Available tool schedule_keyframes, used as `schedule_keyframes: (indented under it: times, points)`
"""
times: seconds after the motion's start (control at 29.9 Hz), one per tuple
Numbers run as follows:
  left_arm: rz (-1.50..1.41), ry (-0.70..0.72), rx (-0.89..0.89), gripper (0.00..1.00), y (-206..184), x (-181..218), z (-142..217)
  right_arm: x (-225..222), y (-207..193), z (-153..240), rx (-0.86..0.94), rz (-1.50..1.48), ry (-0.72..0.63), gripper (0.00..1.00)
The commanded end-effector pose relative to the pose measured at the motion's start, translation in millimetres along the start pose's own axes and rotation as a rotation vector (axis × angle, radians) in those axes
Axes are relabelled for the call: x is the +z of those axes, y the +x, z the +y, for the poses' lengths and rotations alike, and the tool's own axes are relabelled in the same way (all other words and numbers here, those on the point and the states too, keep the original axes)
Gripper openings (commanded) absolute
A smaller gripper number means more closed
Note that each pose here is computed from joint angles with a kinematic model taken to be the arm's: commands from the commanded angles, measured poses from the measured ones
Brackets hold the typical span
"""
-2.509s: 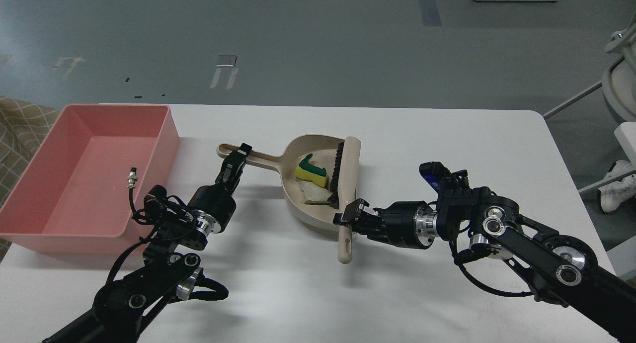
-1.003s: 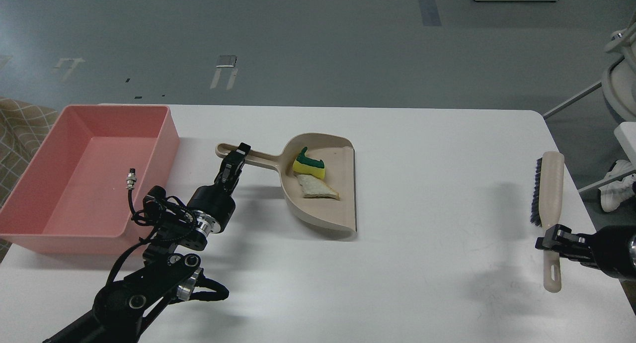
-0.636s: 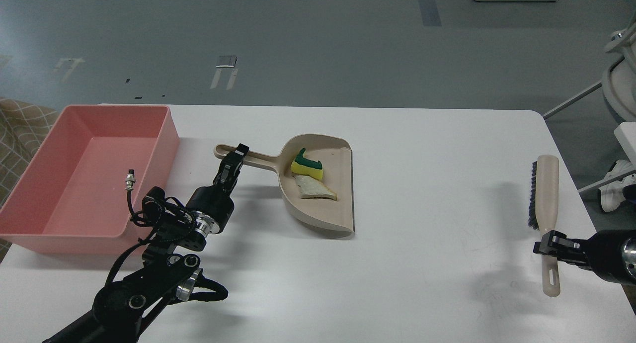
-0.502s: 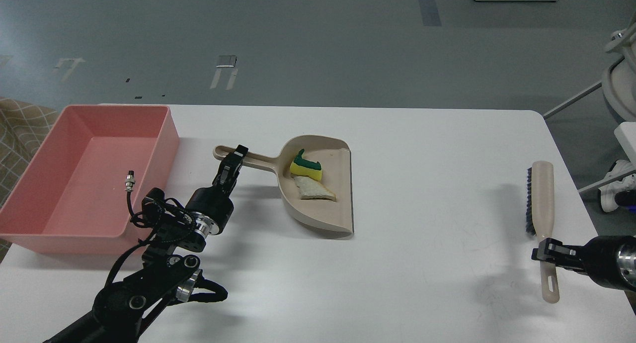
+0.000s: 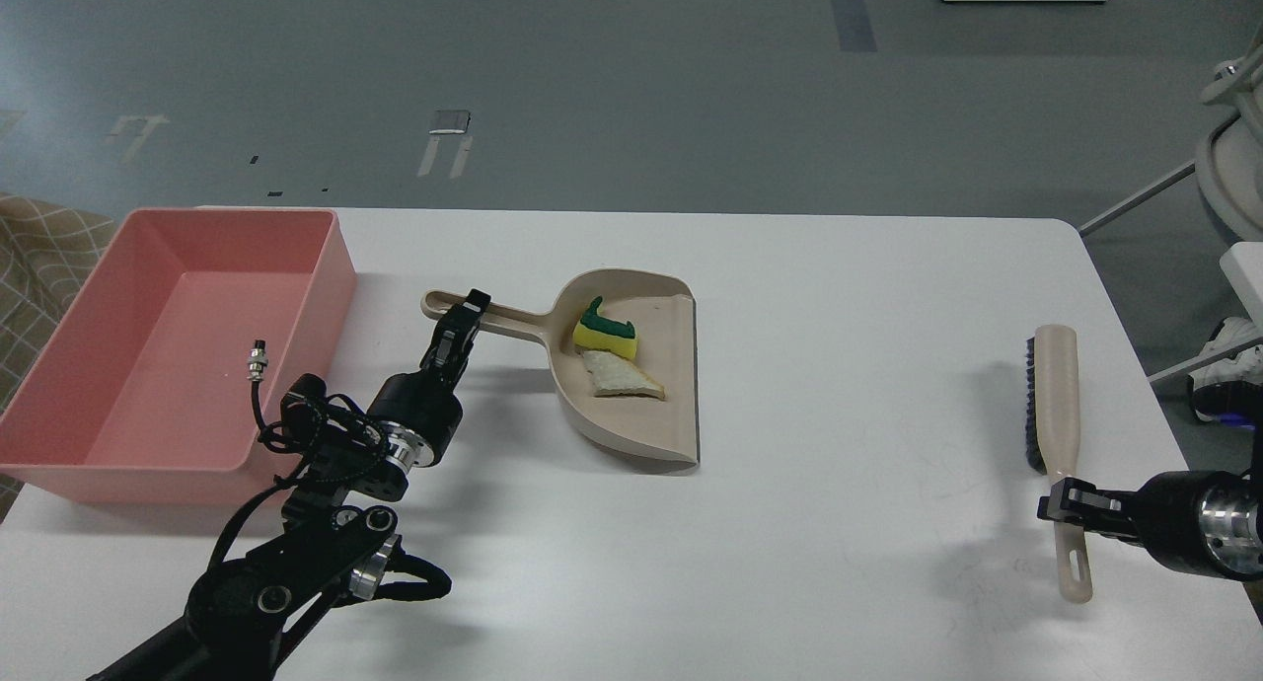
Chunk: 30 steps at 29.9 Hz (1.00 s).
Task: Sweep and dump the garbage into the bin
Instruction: 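Move the brush back and release it on the table with the right gripper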
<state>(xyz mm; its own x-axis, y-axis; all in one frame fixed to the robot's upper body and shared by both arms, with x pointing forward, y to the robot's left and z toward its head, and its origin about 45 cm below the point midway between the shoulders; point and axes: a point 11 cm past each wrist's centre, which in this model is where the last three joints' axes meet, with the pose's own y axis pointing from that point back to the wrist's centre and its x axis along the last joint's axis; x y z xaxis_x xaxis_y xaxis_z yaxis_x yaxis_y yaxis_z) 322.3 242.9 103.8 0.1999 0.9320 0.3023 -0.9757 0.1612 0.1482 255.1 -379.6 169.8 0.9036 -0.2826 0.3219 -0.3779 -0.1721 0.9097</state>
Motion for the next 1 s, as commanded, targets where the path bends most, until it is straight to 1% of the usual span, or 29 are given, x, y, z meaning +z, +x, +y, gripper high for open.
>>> schedule_keyframes:
  times: [0.0,0.03,0.07,0.1,0.17,0.2,0.23,0.27,0.43,0.64,0.8,0.84,0.9,0.97]
  points:
    - [-0.001,0.001,0.005,0.18,-0.1,-0.3,0.2,-3.7,1.8,-0.1,0.005,0.0,0.011,0.33]
    - [-0.002,0.0,0.005,0.18,0.0,0.3,-0.3,-4.7,2.6,0.0,0.007,0.0,0.014,0.37]
    - [-0.002,0.0,0.005,0.18,0.0,0.3,-0.3,-7.7,4.5,-0.1,0.012,0.001,0.023,0.43]
    - [-0.002,-0.001,0.005,0.18,0.1,0.9,-0.7,-8.0,5.4,0.3,0.014,0.001,0.024,0.52]
    - [-0.003,-0.001,0.005,0.18,0.7,0.7,-0.6,-9.5,7.8,1.3,0.022,-0.001,0.03,0.6]
    - [-0.005,-0.002,0.006,0.18,1.3,0.7,-0.6,-10.5,8.2,2.3,0.024,-0.001,0.035,0.72]
    - [-0.005,-0.001,0.006,0.18,1.3,0.6,-0.5,-10.2,7.7,2.5,0.023,-0.001,0.034,0.8]
    - [-0.004,-0.002,0.005,0.18,1.2,1.0,-0.6,-9.8,7.2,2.7,0.022,-0.001,0.033,0.96]
    - [-0.004,-0.001,0.007,0.18,1.2,0.5,-0.1,-17.2,12.5,9.5,0.04,0.007,0.057,0.98]
    - [-0.009,-0.001,0.008,0.18,3.4,0.3,0.2,-7.9,37.9,36.2,0.124,0.013,0.039,0.99]
    - [-0.012,-0.002,0.009,0.18,4.8,0.6,-0.1,-8.2,75.9,63.1,0.253,-0.01,0.06,1.0]
    - [-0.013,-0.003,0.009,0.18,5.2,0.9,-0.1,-13.1,89.1,72.7,0.302,-0.02,0.083,1.0]
    - [-0.013,-0.003,0.009,0.18,5.2,0.9,-0.1,-19.0,101.9,83.2,0.354,-0.029,0.113,1.0]
    - [-0.014,-0.001,0.009,0.18,5.4,0.4,0.0,-33.5,118.4,96.1,0.423,-0.049,0.183,1.0]
